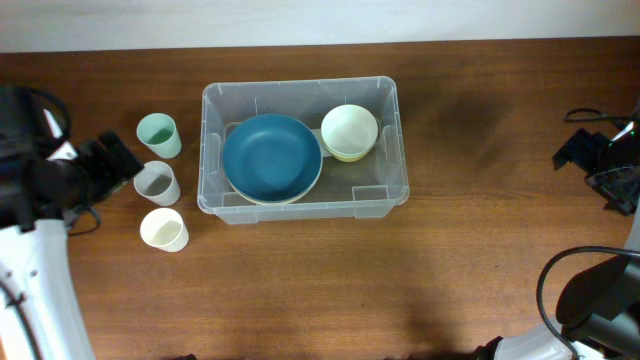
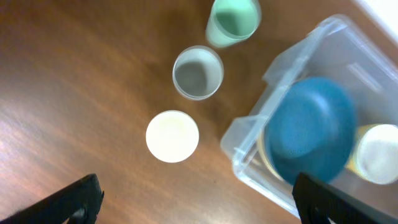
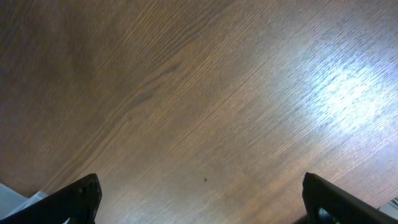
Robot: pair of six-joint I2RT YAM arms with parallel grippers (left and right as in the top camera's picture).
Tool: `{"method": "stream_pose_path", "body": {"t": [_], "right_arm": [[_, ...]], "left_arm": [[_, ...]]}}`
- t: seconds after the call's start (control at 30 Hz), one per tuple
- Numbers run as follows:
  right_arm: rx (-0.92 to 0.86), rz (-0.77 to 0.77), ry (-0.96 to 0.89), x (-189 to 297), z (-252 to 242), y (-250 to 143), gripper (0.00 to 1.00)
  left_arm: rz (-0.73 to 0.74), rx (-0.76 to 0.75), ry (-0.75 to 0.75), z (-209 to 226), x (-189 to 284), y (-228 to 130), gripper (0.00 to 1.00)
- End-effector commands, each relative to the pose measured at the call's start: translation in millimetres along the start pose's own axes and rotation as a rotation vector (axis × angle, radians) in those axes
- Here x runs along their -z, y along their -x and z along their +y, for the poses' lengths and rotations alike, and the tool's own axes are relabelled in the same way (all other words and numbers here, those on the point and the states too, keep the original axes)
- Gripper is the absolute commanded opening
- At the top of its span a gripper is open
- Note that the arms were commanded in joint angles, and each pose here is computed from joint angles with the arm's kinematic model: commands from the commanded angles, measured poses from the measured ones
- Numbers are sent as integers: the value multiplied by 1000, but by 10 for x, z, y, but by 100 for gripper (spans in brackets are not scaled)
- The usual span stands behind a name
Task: Pack container
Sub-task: 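Release the white bowl and move the left gripper to the cream cup, then grip the cream cup with the left gripper and lift it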
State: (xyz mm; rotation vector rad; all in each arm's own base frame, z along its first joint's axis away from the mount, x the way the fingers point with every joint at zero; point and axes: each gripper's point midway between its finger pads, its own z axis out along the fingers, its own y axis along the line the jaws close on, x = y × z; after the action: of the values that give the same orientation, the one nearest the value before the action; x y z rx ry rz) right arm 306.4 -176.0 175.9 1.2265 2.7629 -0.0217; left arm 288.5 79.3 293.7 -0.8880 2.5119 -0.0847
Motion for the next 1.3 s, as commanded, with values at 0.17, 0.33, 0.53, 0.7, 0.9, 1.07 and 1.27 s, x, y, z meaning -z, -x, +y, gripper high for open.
{"method": "stream_pose_path", "body": {"t": [0.17,0.33,0.53,0.7,0.9,1.07,1.27], "right_arm": [[-11,-9,1,31,-17,-1,99],[-11,-9,1,31,-16,-1,99],[-11,-9,1,31,-16,0,99],[-11,-9,1,31,-17,-1,99],[-11,-9,1,31,-16,-1,99],[-11,-9,1,31,-16,-1,99],[-11,-9,1,31,-16,-1,99]], "left_arm": [[183,101,98,270,-1253,-423,100],[254,163,144,327,-1488,-501,100],[311,246,237,683,-1608,-552,100],[348,255,260,892,-1802,-767,100],[365,257,254,938,-1968,-943,100],[366,235,250,945,-1988,-958,100],[367,246,196,900,-2144,-1065,96]]}}
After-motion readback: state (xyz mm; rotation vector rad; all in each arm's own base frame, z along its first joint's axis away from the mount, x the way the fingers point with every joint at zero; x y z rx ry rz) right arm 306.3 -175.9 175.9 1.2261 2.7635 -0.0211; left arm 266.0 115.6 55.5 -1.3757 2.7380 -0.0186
